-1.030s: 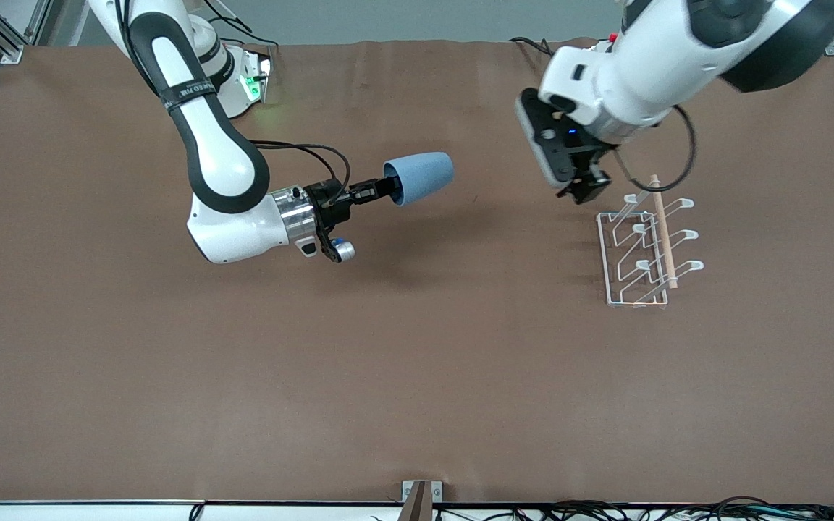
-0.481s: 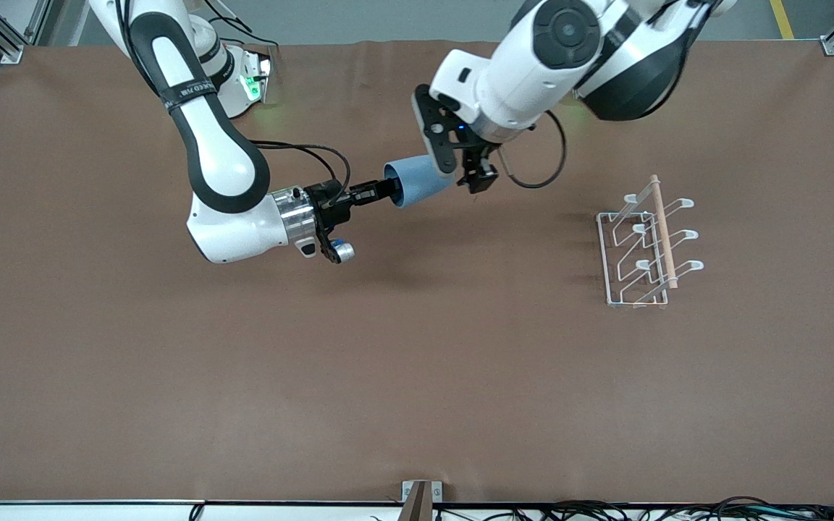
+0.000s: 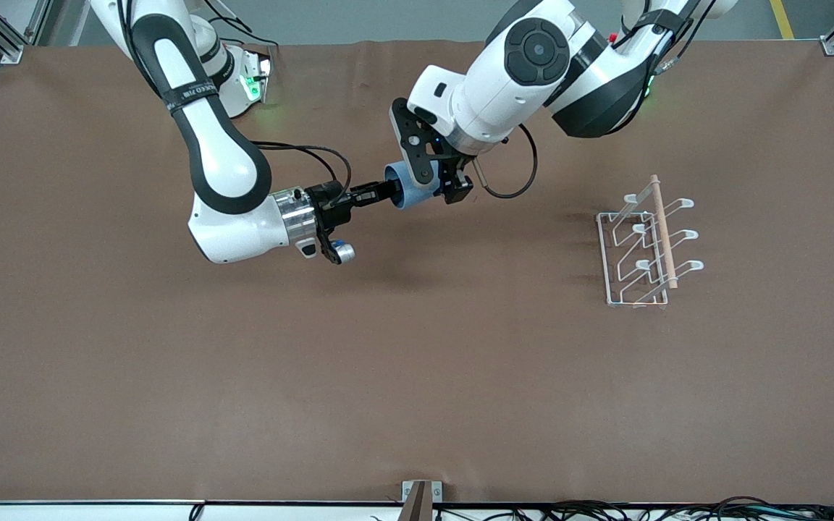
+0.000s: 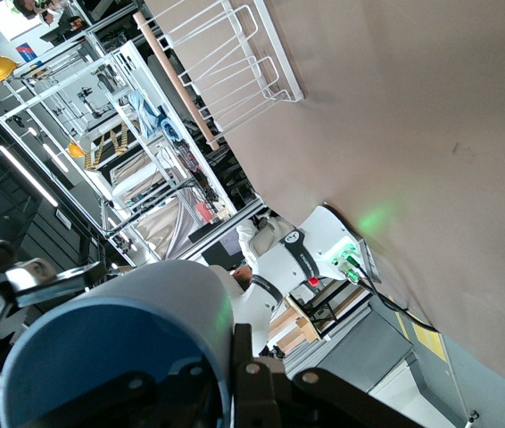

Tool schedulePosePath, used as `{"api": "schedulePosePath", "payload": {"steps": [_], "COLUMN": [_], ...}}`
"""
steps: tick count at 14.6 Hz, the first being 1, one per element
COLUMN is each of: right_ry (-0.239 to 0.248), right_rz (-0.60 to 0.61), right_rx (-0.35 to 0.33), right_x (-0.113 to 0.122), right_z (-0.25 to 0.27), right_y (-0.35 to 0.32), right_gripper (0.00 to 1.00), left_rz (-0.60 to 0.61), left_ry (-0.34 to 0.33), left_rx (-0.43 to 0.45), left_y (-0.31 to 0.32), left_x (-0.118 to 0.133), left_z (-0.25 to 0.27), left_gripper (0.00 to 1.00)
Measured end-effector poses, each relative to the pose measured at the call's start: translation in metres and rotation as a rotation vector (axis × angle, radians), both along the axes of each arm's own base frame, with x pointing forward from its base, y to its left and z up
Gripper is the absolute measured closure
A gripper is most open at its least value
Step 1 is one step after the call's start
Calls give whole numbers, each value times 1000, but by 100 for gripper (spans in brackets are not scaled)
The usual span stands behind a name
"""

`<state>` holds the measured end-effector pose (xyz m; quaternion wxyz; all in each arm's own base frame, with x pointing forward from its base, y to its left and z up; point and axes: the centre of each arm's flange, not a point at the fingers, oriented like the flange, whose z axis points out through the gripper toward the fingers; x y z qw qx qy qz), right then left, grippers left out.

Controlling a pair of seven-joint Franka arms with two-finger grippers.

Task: Hang cup on cup holder
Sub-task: 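Hold the cup with the right gripper while the left gripper grasps it, then open the right gripper and withdraw it while the left gripper carries the cup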

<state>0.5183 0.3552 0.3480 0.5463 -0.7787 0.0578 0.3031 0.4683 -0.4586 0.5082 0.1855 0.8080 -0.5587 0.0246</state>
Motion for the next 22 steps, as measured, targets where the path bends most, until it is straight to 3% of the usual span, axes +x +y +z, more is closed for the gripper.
{"api": "schedulePosePath", "payload": {"steps": [7,11,13,18,19,22], "right_ry": [-4,-5,-2,0,-1,-8], "right_rz": [-5,-6,-7,-7,-8,-24], "right_rx": [-4,-6,-8,-9,-7,-7], "right_x": [0,-1,-1,-1,-1,3], "right_z": [0,-1,-3,-5,-4,-1], "right_y": [2,3,3,3,3,2], "right_gripper": [94,94,94,94,89,59], "left_rz": [20,9,11,9,7,-13], "left_ry": [2,12,10,10,9,-7], "left_rx": [-23,-20,-21,-21,-21,-14], "left_y": [-6,-12,-12,-12,-12,-11], "left_x": [11,6,7,7,7,9], "left_z": [-22,-28,-31,-32,-33,-33], "left_gripper": [3,11,20,20,20,20]}}
